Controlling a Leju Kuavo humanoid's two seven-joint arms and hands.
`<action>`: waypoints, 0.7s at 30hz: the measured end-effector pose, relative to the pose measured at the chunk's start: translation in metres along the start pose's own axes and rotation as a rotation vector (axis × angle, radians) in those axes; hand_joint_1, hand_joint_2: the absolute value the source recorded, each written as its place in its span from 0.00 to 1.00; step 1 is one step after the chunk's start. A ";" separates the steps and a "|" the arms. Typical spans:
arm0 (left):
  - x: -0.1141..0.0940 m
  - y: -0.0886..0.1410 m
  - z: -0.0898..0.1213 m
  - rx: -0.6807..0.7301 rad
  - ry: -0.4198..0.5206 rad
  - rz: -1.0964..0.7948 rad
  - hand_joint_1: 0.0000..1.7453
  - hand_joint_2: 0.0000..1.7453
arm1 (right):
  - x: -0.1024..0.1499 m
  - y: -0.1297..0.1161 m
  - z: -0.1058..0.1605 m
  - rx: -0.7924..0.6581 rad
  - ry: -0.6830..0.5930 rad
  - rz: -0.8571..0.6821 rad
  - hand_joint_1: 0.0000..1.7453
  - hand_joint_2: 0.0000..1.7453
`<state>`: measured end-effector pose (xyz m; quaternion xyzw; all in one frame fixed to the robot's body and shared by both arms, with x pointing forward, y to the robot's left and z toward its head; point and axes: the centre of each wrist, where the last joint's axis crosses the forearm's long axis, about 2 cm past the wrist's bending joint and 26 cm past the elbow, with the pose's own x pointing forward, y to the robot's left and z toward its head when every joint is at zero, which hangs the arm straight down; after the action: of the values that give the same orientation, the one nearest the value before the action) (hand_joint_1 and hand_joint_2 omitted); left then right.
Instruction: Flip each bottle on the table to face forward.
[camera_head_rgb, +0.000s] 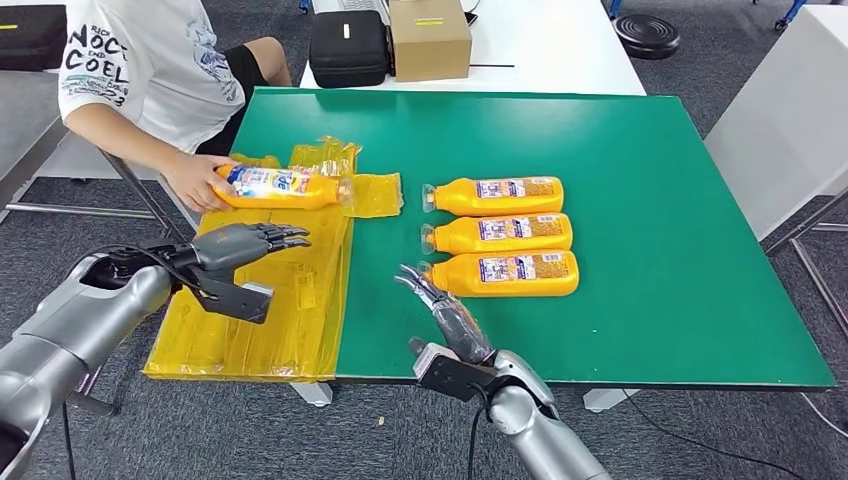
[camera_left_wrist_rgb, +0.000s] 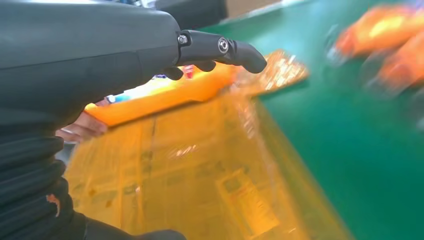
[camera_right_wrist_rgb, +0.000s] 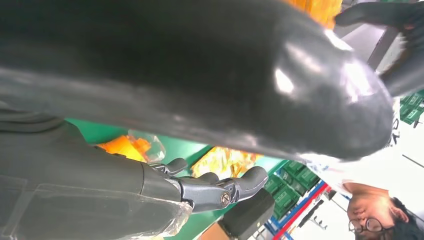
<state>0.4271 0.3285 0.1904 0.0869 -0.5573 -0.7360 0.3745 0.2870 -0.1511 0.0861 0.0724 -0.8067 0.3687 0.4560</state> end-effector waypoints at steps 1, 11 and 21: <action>0.002 0.000 0.000 0.039 -0.021 0.005 0.00 1.00 | 0.000 -0.002 0.001 -0.008 0.006 0.019 0.00 0.00; 0.074 -0.046 -0.054 0.656 -0.152 0.314 0.00 1.00 | -0.001 -0.054 0.018 -0.023 0.159 0.337 0.00 1.00; 0.126 -0.093 -0.074 0.954 -0.148 0.687 0.00 1.00 | -0.041 -0.143 0.038 0.029 0.347 0.578 0.00 1.00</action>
<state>0.3362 0.1998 0.1174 0.0086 -0.8475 -0.2447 0.4710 0.3493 -0.2874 0.1174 -0.2167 -0.6989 0.5010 0.4621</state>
